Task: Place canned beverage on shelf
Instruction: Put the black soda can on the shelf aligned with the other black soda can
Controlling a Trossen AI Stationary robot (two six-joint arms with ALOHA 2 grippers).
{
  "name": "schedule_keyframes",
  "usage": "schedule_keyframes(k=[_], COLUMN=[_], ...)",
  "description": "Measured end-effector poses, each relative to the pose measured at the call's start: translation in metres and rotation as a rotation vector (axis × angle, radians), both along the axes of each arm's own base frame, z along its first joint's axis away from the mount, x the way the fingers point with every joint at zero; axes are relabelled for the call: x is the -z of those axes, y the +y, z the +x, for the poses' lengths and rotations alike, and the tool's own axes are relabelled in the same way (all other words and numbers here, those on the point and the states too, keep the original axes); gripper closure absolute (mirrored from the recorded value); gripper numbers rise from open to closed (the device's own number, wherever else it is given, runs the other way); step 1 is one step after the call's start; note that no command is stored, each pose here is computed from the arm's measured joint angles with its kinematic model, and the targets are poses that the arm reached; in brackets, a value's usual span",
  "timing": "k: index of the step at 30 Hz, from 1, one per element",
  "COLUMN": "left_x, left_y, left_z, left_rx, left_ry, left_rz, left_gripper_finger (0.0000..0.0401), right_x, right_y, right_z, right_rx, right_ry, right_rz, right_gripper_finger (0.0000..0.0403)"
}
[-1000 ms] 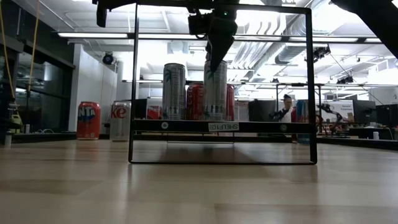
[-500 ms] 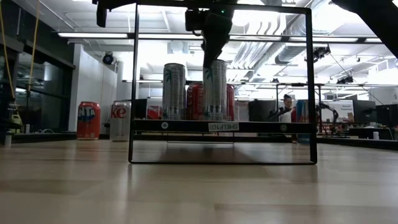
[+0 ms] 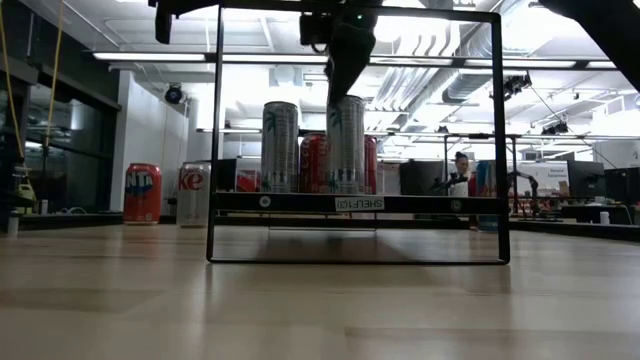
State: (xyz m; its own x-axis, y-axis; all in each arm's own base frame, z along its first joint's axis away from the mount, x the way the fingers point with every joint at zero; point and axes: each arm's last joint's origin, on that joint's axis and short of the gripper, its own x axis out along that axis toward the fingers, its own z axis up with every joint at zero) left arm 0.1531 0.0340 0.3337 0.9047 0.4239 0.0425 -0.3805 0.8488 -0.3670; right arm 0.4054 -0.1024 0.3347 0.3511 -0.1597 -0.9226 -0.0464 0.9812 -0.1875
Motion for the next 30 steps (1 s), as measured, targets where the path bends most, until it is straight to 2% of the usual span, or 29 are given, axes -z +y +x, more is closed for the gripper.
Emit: schedule_keyframes(k=[6,10,13,16,20,22,24,27,29,30], left_x=[0.0,0.0,0.0,0.0,0.0,0.0,0.001,0.001,0.001,0.001], left_y=[0.0,0.0,0.0,0.0,0.0,-0.001,-0.001,-0.001,-0.001,-0.001], left_z=[0.0,0.0,0.0,0.0,0.0,0.0,0.0,0.0,0.0,0.0], left_rx=[0.0,0.0,0.0,0.001,0.009,0.026,0.034,0.034,0.034,0.034], left_ry=[0.0,0.0,0.0,0.0,0.0,0.004,0.007,0.008,0.009,0.008], left_rz=[0.0,0.0,0.0,0.0,-0.001,0.0,0.0,-0.001,-0.001,0.0], left_gripper_finger=[0.0398,0.0398,0.0398,0.0398,0.0398,0.0398,0.0398,0.0398,0.0398,0.0398], right_x=[-0.03,-0.052,-0.054,-0.046,-0.023,-0.004,0.02,0.039,0.05,0.055], right_y=[0.009,0.023,0.042,0.066,0.098,0.107,0.111,0.111,0.11,0.108], right_z=[-0.013,-0.033,-0.05,-0.057,-0.065,-0.078,-0.095,-0.121,-0.133,-0.137], right_rx=[-0.05,-0.017,0.008,-0.027,-0.089,-0.076,-0.025,0.085,0.177,0.235], right_ry=[-0.102,-0.144,-0.029,0.104,0.158,0.212,0.221,0.071,-0.065,-0.141], right_rz=[-0.031,0.096,0.191,0.188,0.19,0.164,0.187,0.303,0.363,0.387], right_gripper_finger=[0.0016,0.0016,0.0018,0.004,0.0117,0.0175,0.0245,0.0356,0.0388,0.0384])
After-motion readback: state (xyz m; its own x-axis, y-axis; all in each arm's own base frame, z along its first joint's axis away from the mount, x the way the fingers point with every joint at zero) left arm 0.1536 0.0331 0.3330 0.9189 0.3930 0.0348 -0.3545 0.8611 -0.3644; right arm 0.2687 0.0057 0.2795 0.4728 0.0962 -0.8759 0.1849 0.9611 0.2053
